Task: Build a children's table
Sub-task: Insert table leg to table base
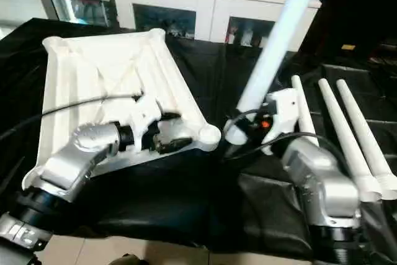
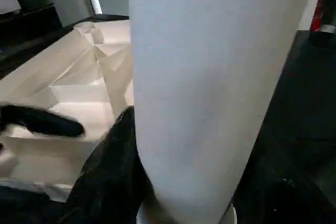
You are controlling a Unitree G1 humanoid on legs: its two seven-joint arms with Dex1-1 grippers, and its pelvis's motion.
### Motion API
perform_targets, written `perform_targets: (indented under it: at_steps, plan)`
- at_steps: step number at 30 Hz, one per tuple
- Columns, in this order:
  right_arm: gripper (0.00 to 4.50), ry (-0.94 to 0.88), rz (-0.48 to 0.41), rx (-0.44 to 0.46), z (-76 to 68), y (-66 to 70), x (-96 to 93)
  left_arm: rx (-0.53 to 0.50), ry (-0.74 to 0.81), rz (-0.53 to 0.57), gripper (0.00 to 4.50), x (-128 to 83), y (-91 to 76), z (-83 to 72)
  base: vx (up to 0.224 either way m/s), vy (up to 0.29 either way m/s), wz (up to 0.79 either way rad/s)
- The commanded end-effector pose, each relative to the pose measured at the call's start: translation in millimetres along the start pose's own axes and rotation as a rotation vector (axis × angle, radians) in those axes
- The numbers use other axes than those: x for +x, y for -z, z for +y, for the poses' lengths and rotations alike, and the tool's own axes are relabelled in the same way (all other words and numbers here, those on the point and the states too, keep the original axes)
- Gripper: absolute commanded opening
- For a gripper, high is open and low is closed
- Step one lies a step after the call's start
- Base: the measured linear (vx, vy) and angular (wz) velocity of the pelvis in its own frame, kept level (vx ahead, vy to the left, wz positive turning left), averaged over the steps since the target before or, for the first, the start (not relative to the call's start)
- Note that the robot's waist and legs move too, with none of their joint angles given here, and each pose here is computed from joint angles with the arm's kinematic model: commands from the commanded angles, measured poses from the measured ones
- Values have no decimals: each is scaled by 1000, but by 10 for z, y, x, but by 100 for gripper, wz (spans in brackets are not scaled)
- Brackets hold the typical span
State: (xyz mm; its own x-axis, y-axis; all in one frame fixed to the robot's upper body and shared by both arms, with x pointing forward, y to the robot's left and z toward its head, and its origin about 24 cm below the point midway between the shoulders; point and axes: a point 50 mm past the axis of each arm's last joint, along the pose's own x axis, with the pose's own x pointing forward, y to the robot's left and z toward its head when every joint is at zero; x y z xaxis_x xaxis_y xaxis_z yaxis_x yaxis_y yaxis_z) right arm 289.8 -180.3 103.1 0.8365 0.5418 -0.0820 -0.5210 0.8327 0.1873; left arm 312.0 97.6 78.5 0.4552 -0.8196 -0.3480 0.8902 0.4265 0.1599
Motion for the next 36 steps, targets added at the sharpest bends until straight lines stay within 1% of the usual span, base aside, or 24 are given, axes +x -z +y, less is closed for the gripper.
perform_targets:
  at_steps: [1, 5, 7, 8, 9, 10, 12, 15, 18, 19, 20, 22, 24, 25, 28, 29, 30, 31, 33, 35, 36]
  plan:
    - [187, 4, -16, -30, 28, -41, -14, -2, 33, 35, 347, 27, 20, 19, 0, 0, 0]
    - [187, 17, -11, -36, 22, -26, -16, -15, 50, 59, 314, 34, 76, 33, 0, 0, 0]
    - [187, 19, -24, -40, 20, -38, -29, -26, 78, 75, 297, 29, 120, 40, 0, 0, 0]
    - [187, 20, -27, -35, 20, -41, -34, -31, 83, 79, 297, 25, 130, 43, 0, 0, 0]
    - [187, 21, -30, -29, 24, -41, -40, -35, 85, 86, 289, 20, 144, 53, 0, 0, 0]
    - [187, 22, -31, -27, 27, -40, -42, -36, 87, 93, 270, 18, 154, 57, 0, 0, 0]
    - [187, 21, -31, -27, 34, -38, -44, -31, 96, 108, 265, 13, 175, 59, 0, 0, 0]
    - [187, 23, -36, -21, 39, -37, -39, -24, 104, 129, 234, 8, 210, 65, 0, 0, 0]
    - [187, 21, -39, -18, 45, -39, -29, -25, 115, 156, 223, 0, 247, 72, 0, 0, 0]
    - [187, 19, -39, -20, 47, -40, -27, -24, 115, 157, 201, -2, 249, 73, 0, 0, 0]
    - [187, 17, -38, -20, 49, -40, -26, -23, 117, 162, 201, -4, 255, 74, 0, 0, 0]
    - [187, 15, -39, -19, 52, -44, -20, -22, 117, 177, 180, -12, 279, 80, 0, 0, 0]
    - [187, 14, -39, -19, 52, -46, -19, -27, 115, 183, 173, -15, 292, 83, 0, 0, 0]
    - [187, 14, -39, -19, 51, -48, -18, -30, 114, 186, 150, -17, 300, 85, 0, 0, 0]
    - [187, 12, -38, -22, 51, -54, -10, -29, 114, 208, 126, -26, 333, 95, 0, 0, 0]
    - [187, 11, -39, -22, 53, -57, -7, -30, 113, 213, 126, -27, 338, 96, 0, 0, 0]
    - [187, 10, -39, -23, 55, -60, -4, -33, 111, 218, 116, -29, 345, 99, 0, 0, 0]
    - [187, 9, -39, -23, 56, -61, -2, -35, 109, 223, 95, -31, 350, 100, 0, 0, 0]
    - [187, 7, -38, -26, 59, -64, 3, -33, 111, 229, 87, -32, 358, 100, 0, 0, 0]
    - [187, -3, -38, -32, 72, -71, 23, -32, 120, 261, 71, -31, 392, 93, 0, 0, 0]
    - [187, -7, -38, -32, 76, -74, 31, -32, 125, 268, 71, -29, 401, 88, 0, 0, 0]
